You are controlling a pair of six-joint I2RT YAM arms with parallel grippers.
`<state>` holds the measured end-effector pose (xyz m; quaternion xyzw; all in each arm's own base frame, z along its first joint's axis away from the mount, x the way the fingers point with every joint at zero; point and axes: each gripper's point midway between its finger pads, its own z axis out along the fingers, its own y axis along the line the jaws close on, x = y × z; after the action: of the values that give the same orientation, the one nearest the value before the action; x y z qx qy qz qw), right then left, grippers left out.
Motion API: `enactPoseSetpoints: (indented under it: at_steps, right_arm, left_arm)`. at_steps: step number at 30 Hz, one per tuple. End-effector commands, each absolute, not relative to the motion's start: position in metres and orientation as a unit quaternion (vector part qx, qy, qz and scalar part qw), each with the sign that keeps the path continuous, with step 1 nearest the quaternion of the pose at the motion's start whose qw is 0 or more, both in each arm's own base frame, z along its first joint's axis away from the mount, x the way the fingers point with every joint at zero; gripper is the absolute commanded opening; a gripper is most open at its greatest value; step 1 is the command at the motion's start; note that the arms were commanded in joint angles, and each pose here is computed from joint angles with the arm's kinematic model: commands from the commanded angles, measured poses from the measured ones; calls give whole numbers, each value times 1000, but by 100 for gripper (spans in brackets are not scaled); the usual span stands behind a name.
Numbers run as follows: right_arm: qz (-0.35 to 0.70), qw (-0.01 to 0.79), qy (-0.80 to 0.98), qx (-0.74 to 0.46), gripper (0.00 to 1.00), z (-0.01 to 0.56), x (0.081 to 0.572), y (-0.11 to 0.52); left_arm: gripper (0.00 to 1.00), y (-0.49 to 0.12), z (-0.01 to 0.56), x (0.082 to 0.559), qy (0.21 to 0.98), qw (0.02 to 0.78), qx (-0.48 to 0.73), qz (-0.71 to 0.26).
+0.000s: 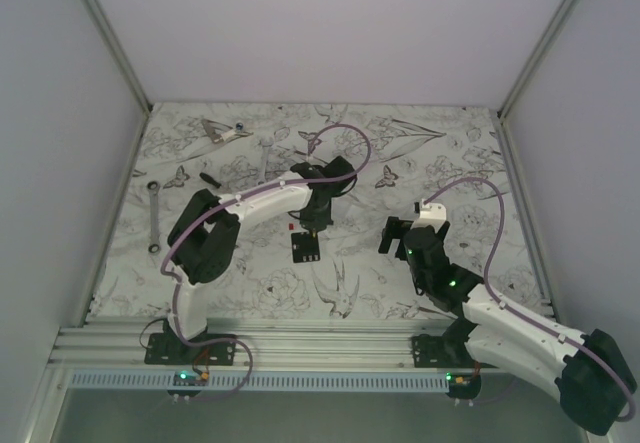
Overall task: Snap on the fuse box
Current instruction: Install the fuse at the fuse box base.
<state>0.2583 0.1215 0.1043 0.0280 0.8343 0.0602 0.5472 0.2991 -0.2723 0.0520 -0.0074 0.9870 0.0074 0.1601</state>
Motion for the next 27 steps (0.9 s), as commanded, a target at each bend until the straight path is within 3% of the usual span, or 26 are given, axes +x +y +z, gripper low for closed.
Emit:
enactPoseSetpoints:
  at_steps: [1,10,27]
  right_arm:
    - [69,559,825,47,100,116,263,122]
    - [71,559,825,48,100,115,263,123]
    - [72,558,825,47,100,115,263,123]
  left_arm:
    - [0,-264,61,293,987,159,-33,18]
    - [0,-253,66,289,980,177,-82,29]
    - [0,-264,55,289,985,159,-68,25]
